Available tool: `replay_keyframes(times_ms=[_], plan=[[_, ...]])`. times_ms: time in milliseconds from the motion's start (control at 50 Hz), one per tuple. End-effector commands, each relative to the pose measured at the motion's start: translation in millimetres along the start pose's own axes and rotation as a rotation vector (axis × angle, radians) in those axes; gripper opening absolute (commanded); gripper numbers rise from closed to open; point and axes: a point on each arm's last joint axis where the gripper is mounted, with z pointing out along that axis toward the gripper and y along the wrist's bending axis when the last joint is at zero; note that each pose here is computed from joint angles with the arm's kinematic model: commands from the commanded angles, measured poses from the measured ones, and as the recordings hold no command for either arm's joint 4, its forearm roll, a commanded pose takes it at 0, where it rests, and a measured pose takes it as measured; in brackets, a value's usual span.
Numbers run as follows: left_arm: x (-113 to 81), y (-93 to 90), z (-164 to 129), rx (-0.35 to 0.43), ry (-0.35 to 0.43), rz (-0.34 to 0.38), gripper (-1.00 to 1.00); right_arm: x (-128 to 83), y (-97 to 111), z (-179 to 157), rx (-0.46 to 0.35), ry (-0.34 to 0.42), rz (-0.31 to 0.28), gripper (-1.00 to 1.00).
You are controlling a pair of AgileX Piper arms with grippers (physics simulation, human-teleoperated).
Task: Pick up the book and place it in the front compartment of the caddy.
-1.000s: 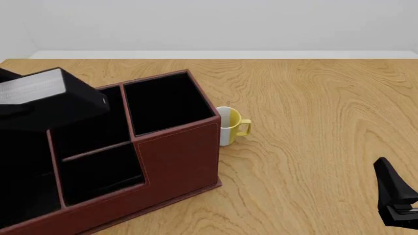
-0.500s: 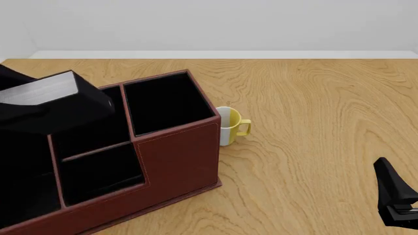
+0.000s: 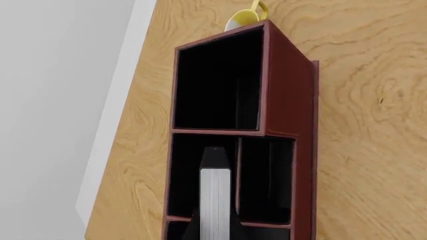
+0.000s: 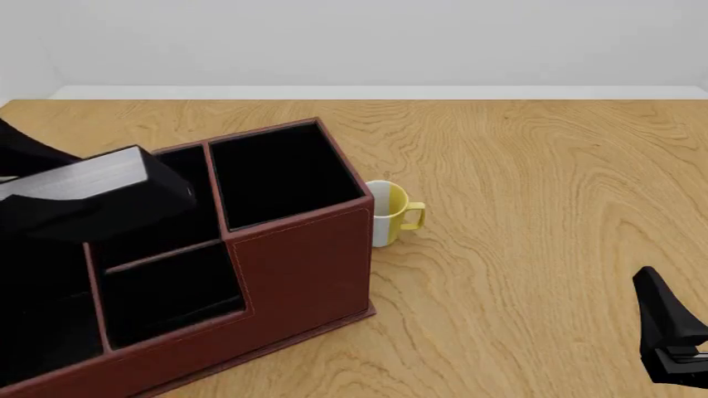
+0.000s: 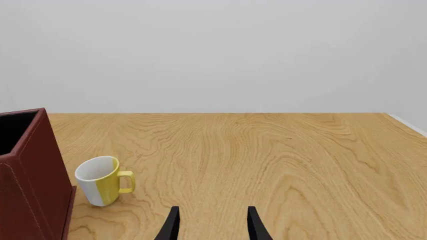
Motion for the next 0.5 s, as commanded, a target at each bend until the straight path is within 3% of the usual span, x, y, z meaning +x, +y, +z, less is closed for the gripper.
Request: replay_keyframes(times_ms=[20,500], plan=[[1.7,-0.4,3.9,-0.018,-0.003,0.019,-1.00,0.0,0.0,0.0,0.000,0.000,0.000,1.00],[4.3,-0.1,12.5,-0.042,-0.003,0.014,-1.00,0.0,0.0,0.0,0.000,0.000,0.000,1.00]])
